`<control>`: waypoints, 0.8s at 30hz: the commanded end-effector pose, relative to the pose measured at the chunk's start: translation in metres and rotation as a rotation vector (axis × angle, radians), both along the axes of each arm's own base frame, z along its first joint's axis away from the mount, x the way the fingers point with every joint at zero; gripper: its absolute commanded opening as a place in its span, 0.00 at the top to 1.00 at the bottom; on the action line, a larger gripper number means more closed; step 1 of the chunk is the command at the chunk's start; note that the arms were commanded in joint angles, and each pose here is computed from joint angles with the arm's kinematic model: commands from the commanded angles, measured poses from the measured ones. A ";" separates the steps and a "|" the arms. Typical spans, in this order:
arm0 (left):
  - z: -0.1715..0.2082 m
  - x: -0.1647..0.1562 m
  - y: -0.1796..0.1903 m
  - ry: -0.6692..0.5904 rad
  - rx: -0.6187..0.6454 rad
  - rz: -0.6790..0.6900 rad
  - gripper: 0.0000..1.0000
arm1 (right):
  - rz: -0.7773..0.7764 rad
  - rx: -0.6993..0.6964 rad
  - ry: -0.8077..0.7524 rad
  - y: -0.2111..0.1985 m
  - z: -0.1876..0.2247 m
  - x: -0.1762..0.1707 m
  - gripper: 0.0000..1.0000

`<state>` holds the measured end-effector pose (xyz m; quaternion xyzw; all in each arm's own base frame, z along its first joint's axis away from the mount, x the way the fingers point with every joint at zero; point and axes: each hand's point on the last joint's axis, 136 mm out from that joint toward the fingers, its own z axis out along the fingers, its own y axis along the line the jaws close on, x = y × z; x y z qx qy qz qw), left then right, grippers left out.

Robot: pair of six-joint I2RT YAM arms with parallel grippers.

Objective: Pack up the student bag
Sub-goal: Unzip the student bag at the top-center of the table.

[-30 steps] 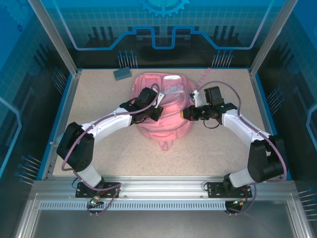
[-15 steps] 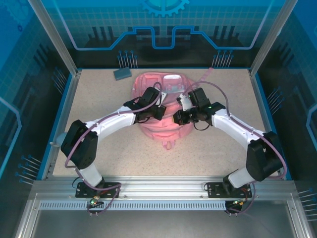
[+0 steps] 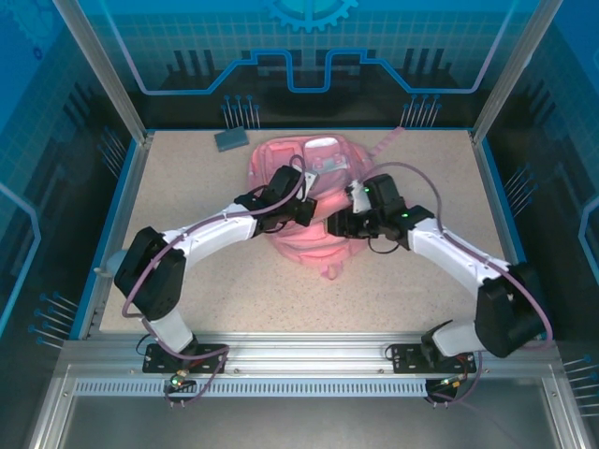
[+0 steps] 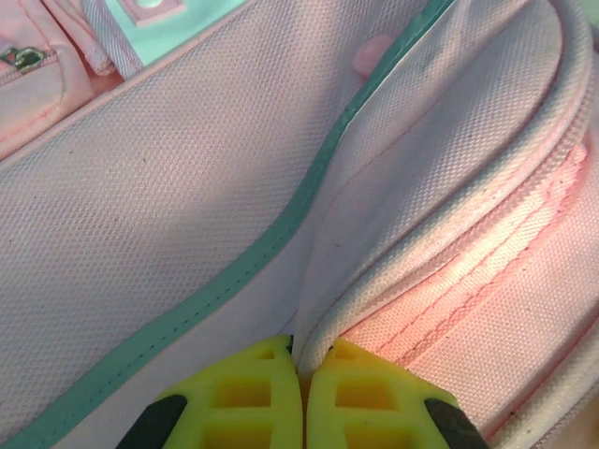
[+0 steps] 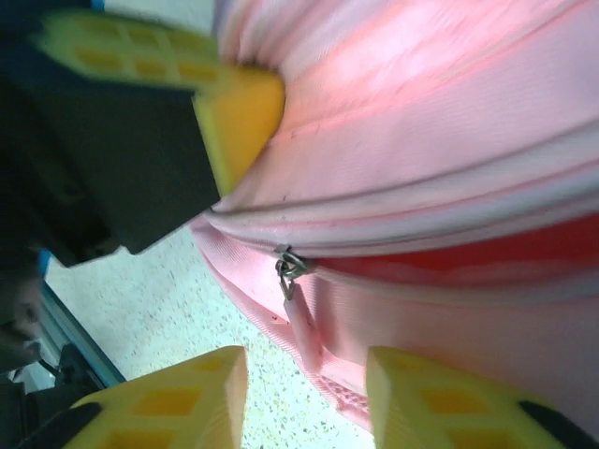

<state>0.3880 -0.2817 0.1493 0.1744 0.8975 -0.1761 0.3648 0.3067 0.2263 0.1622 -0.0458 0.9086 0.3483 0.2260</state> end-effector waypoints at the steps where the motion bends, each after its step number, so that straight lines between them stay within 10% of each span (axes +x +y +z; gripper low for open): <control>1: 0.042 0.003 -0.006 -0.117 -0.111 -0.032 1.00 | -0.104 0.117 -0.016 -0.016 0.031 0.009 0.50; 8: 0.041 -0.004 -0.005 -0.142 -0.086 -0.081 1.00 | -0.330 0.190 0.084 -0.042 0.046 0.037 0.24; 24: 0.040 -0.016 -0.012 -0.112 -0.132 -0.129 0.97 | -0.225 0.315 0.234 0.016 0.026 0.073 0.29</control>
